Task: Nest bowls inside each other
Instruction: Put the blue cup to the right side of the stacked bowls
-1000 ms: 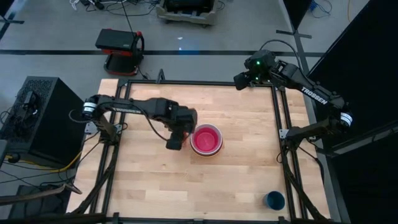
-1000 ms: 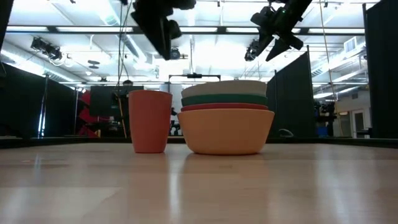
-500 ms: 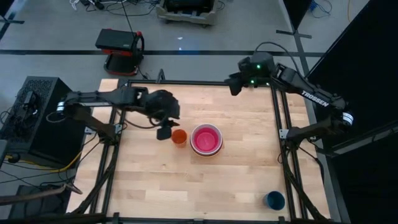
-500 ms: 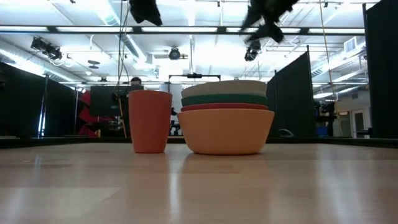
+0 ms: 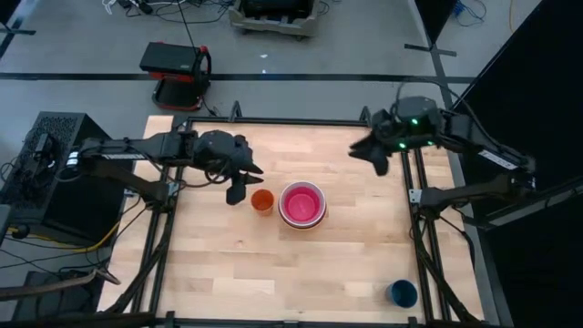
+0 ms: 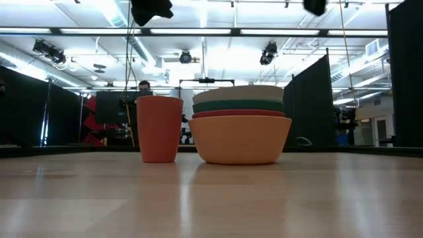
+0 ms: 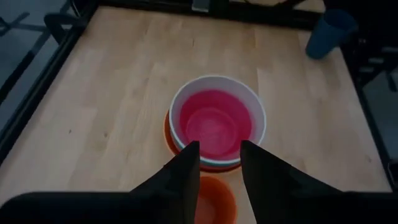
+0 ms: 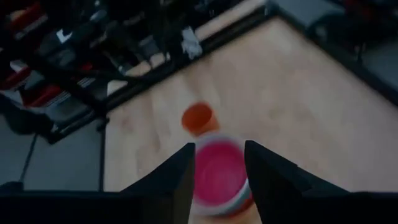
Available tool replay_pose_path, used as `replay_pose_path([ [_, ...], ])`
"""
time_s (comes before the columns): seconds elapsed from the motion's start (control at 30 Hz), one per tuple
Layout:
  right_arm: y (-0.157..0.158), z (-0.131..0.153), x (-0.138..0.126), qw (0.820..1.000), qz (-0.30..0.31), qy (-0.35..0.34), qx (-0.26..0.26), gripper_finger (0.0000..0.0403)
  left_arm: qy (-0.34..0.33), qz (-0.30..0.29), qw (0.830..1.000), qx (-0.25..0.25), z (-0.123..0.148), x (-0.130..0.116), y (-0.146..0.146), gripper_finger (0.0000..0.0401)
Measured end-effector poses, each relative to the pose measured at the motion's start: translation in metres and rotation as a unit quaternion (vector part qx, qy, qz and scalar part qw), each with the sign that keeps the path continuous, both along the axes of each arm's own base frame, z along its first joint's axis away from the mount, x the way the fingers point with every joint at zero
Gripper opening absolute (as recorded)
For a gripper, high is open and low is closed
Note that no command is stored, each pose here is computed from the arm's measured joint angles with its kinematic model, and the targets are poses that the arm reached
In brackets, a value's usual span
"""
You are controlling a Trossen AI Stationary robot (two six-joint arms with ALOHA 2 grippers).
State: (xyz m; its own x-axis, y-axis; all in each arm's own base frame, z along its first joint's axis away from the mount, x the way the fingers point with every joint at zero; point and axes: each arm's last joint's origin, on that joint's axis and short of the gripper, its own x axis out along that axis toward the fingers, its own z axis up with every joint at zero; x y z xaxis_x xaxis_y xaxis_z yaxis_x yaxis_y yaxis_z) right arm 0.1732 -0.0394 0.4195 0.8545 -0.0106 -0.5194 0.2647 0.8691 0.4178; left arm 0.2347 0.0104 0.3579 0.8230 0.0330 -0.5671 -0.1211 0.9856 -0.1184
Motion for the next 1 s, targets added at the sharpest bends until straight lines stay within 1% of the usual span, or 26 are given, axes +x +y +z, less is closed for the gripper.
replay_pose_path([
  [0.17, 0.017, -0.003, -0.019, 0.998, 0.012, 0.040, 0.047, 0.0113, -0.010, 0.006, 1.000, -0.026, -0.008, 0.000, -0.001, 0.0109],
  [0.33, 0.037, -0.013, -0.024, 0.988, 0.061, 0.108, 0.088, 0.0115, -0.016, 0.005, 0.999, -0.031, -0.006, 0.000, -0.001, 0.0105],
  [0.47, 0.053, -0.030, -0.021, 0.977, 0.102, 0.165, 0.088, 0.0118, -0.018, 0.012, 0.999, -0.039, -0.006, 0.000, -0.001, 0.0106],
  [0.6, 0.070, -0.047, -0.021, 0.962, 0.141, 0.220, 0.082, 0.0122, -0.019, 0.020, 0.999, -0.046, -0.006, 0.000, -0.001, 0.0107],
  [0.73, 0.086, -0.063, -0.023, 0.942, 0.178, 0.275, 0.070, 0.0126, -0.021, 0.028, 0.998, -0.054, -0.006, 0.000, 0.000, 0.0108],
  [0.87, 0.102, -0.078, -0.029, 0.919, 0.213, 0.328, 0.050, 0.0130, -0.023, 0.036, 0.997, -0.062, -0.006, 0.000, 0.000, 0.0109],
  [1.0, 0.117, -0.100, -0.034, 0.902, 0.228, 0.364, 0.046, 0.0134, -0.023, 0.041, 0.997, -0.067, -0.006, 0.000, 0.000, 0.0110],
])
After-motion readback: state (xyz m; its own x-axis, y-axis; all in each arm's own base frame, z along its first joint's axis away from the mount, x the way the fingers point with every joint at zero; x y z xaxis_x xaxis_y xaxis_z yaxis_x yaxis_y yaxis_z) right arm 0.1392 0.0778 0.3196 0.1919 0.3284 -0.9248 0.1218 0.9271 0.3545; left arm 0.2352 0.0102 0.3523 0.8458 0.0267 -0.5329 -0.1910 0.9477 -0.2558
